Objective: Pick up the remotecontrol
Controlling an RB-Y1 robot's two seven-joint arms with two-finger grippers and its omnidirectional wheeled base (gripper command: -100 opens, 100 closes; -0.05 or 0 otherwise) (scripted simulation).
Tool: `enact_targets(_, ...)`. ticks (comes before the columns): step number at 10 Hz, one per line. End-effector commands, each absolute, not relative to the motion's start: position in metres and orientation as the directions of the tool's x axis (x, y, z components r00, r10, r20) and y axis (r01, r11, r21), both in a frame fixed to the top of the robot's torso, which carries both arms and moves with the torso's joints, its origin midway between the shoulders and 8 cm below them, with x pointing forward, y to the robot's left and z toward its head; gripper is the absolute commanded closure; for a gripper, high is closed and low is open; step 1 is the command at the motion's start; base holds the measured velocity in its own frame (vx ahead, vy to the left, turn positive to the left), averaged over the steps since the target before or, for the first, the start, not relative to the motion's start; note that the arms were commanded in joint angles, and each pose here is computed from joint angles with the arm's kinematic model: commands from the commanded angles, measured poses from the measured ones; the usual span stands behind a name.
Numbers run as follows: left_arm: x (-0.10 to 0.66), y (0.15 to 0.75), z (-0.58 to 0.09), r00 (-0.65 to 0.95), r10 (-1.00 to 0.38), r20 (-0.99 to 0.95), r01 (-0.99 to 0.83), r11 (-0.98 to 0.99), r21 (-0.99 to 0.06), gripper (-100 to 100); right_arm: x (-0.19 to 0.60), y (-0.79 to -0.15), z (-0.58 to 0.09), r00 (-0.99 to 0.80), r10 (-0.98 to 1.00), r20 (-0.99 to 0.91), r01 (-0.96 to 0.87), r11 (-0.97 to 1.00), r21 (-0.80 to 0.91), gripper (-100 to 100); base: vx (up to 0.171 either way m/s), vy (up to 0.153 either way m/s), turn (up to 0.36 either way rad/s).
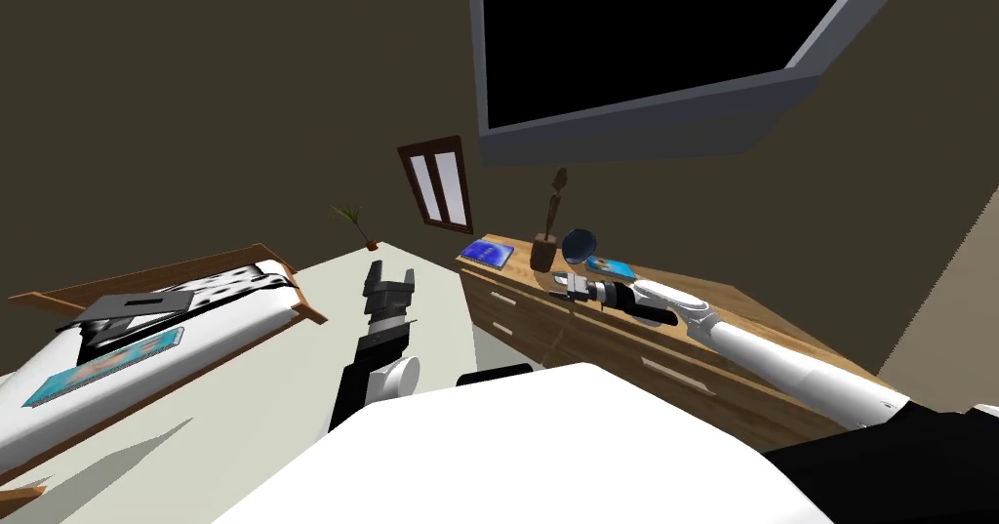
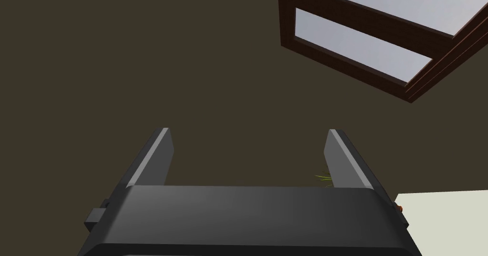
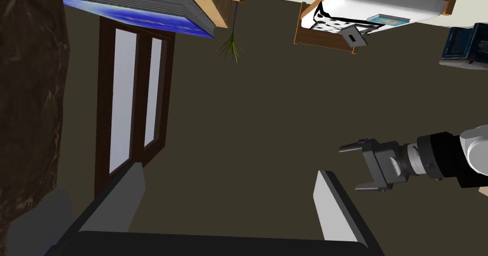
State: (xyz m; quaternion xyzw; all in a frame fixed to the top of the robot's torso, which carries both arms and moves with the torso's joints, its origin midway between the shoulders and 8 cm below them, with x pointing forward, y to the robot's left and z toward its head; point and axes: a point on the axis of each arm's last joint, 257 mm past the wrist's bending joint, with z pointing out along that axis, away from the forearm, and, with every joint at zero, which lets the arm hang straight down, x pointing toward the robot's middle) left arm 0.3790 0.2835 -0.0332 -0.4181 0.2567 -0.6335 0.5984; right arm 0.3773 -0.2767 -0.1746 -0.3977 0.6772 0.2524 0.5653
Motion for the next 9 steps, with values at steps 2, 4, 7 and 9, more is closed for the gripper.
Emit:
enact_targets(2, 0.379, 0.283, -0.033, 0.066, -0.973, 0.223, 0.544, -0.152, -0.825, 0, 0.376, -0.305, -0.191, -0.093, -0.342, -0.935, -0.823, 0.555, -0.121, -100, 0.021, 0.023, 0.117)
enact_targets(4, 0.379, 0.283, -0.033, 0.066, -0.973, 0.222, 0.544, -0.152, -0.825, 0, 0.372, -0.329, -0.206, -0.137, -0.407, -0.903, -0.82, 0.558, -0.127, -100, 0.026, 0.019, 0.134)
enact_targets(7, 0.379, 0.283, -0.033, 0.066, -0.973, 0.222, 0.544, -0.152, -0.826, 0, 0.36, -0.378, -0.232, -0.23, -0.51, -0.829, -0.809, 0.573, -0.129, -100, 0.028, 0.023, 0.126)
enact_targets(9, 0.379, 0.283, -0.033, 0.066, -0.973, 0.222, 0.543, -0.152, -0.826, 0, 0.352, -0.406, -0.241, -0.277, -0.562, -0.779, -0.803, 0.58, -0.133, -100, 0.029, 0.022, 0.101)
